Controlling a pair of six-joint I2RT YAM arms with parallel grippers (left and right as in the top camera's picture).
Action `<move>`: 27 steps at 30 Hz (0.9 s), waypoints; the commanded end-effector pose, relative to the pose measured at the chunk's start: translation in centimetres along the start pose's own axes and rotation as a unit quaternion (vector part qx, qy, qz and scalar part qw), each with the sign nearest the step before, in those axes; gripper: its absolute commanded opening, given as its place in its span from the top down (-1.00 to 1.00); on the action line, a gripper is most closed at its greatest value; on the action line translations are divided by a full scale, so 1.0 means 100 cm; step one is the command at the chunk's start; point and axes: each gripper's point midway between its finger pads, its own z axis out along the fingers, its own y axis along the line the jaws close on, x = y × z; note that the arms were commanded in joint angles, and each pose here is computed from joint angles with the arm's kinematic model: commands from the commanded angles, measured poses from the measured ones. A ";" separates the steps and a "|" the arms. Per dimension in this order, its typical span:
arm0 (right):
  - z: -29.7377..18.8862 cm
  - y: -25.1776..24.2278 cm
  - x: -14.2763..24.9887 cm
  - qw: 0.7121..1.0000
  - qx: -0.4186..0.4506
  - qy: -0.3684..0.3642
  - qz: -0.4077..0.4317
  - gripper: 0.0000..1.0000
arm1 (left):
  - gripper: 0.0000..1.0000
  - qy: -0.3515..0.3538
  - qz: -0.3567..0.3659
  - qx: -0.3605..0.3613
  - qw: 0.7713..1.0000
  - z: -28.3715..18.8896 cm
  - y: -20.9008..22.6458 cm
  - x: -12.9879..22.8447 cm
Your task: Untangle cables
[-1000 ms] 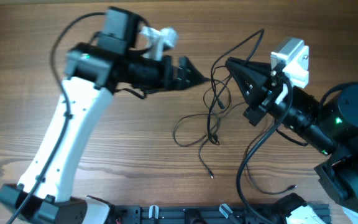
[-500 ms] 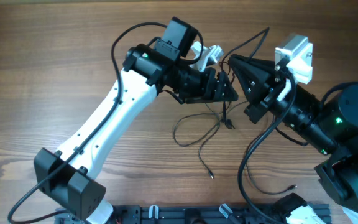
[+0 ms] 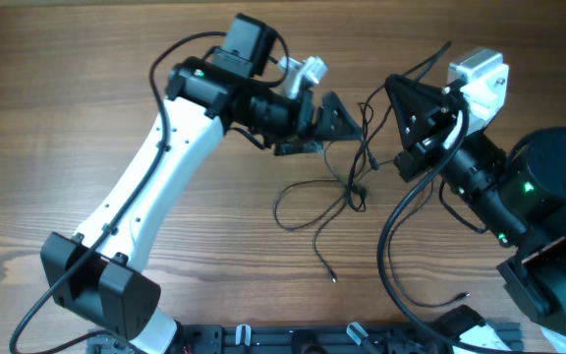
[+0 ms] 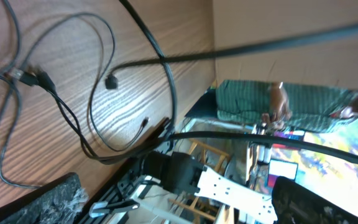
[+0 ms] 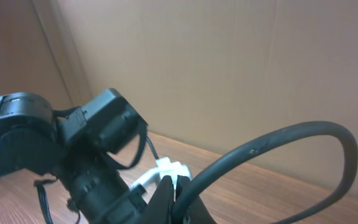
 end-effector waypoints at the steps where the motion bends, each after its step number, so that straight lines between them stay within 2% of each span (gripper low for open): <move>1: -0.009 0.010 -0.010 1.000 -0.025 -0.017 -0.001 0.91 | -0.99 -0.005 0.011 0.025 1.000 -0.006 -0.005 -0.006; 5: -0.010 0.025 -0.016 0.997 -0.068 -0.028 -0.003 0.91 | -1.00 0.003 0.029 0.032 0.999 0.009 -0.019 -0.003; 10: -0.014 0.035 -0.022 0.994 -0.098 -0.040 -0.005 0.91 | -1.00 -0.043 0.004 -0.039 0.998 0.031 -0.012 -0.016; 14: -0.014 0.035 -0.022 0.994 -0.098 -0.038 -0.001 0.91 | -1.00 -0.060 0.003 -0.057 0.997 0.032 -0.009 -0.022; 24: -0.017 0.044 -0.033 0.990 -0.124 -0.061 -0.004 0.91 | -1.00 -0.067 0.000 -0.055 0.996 0.033 -0.010 -0.025; 26: -0.017 0.044 -0.037 0.990 -0.123 -0.070 -0.005 0.91 | -0.87 -0.065 0.001 -0.058 0.996 0.035 -0.010 -0.024; 27: -0.018 0.044 -0.039 0.990 -0.123 -0.073 -0.006 0.91 | -0.62 -0.064 0.000 -0.058 0.996 0.036 -0.010 -0.023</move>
